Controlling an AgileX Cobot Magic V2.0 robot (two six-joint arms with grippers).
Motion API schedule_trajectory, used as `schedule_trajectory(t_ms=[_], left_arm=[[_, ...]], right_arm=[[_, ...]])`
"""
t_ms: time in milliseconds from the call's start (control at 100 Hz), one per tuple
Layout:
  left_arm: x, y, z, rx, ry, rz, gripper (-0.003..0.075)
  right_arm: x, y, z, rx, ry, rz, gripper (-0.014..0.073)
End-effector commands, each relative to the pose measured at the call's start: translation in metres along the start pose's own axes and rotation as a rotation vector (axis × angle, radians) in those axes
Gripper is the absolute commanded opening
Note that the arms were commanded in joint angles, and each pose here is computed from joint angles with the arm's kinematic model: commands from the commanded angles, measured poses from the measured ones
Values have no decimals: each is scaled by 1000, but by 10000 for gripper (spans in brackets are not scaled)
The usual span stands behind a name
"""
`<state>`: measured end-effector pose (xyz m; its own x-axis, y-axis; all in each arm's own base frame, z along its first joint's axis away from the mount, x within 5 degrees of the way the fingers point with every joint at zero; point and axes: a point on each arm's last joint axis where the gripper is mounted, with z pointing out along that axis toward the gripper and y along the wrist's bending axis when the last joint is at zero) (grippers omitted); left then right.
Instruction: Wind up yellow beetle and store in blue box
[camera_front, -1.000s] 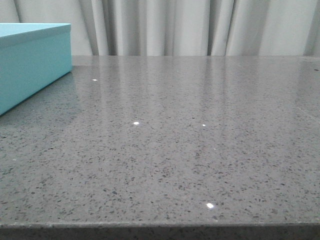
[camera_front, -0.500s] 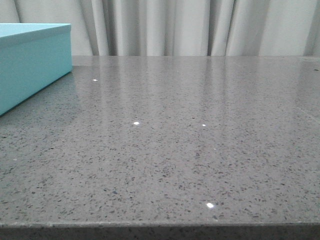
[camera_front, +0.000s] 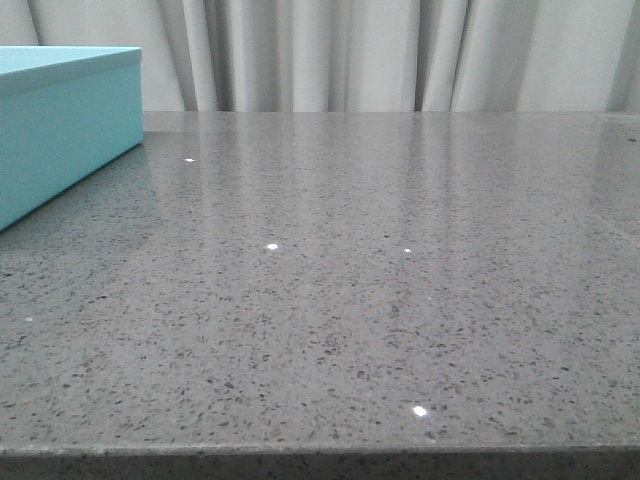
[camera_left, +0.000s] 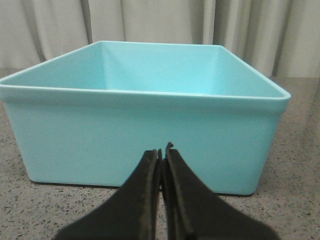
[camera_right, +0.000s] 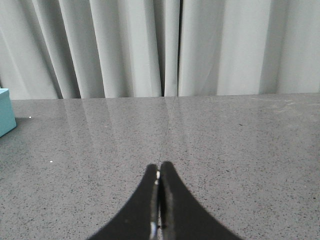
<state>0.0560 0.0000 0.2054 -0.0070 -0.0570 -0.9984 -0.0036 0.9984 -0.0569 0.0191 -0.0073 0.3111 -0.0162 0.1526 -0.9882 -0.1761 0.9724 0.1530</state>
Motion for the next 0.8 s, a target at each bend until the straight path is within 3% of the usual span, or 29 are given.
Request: schedule_trajectory(t_ms=[0,790], left_arm=[[8,0,0,10,-45,-24,-20],[6,0,-1,10,-57,-24,-20]], right_arm=[[-12,3,0,-19,-82,-34,-66],[-12,3,0,-19,-82,-34,-66]])
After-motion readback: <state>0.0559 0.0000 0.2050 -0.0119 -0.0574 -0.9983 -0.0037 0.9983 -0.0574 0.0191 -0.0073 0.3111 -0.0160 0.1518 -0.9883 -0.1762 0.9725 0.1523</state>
